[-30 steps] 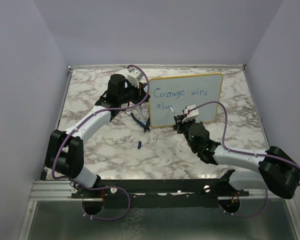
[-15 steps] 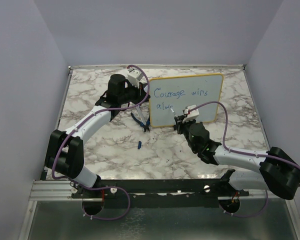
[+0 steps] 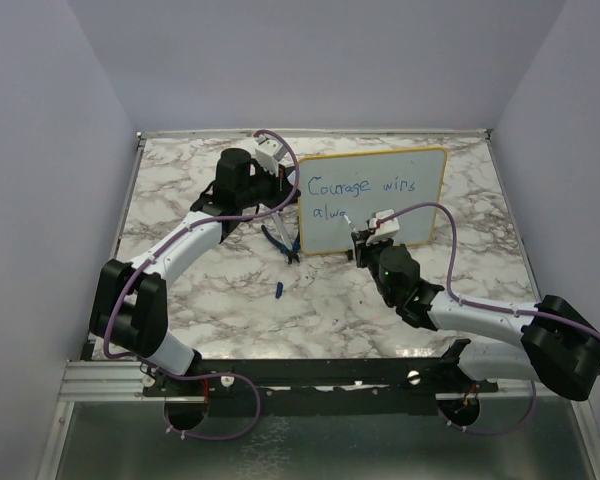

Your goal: Write a sentence on the whiteboard

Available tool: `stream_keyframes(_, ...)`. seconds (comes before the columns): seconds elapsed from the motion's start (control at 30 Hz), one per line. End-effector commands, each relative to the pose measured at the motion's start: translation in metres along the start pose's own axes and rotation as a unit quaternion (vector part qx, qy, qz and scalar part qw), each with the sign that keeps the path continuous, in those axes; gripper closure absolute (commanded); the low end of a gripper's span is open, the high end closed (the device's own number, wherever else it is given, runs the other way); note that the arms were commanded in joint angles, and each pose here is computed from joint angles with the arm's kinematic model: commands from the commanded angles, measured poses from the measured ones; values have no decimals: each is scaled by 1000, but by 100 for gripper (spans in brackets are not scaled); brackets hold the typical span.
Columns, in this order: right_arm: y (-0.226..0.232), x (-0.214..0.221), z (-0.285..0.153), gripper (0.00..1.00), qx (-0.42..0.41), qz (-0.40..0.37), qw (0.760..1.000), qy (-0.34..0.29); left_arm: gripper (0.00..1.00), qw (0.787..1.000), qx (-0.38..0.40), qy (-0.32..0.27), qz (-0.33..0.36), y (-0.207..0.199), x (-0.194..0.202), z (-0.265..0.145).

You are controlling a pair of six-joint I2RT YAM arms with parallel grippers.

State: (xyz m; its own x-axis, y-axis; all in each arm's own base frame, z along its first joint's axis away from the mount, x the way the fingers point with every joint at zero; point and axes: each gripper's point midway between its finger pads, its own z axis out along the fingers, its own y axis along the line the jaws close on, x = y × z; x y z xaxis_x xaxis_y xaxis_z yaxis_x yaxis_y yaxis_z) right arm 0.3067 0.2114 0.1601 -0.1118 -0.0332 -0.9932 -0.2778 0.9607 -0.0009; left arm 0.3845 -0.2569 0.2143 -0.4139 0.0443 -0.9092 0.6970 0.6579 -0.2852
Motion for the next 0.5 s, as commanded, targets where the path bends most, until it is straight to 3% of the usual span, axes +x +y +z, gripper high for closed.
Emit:
stream_keyframes(0.0,-13,-9,3,99,34,-12,999,-11,100,1000,23,4,7,-15,-2,-5)
stream_keyframes(0.47,-12,-19,4,99,32,-9,999,-23,100,1000,23,4,6,-14,-2,-5)
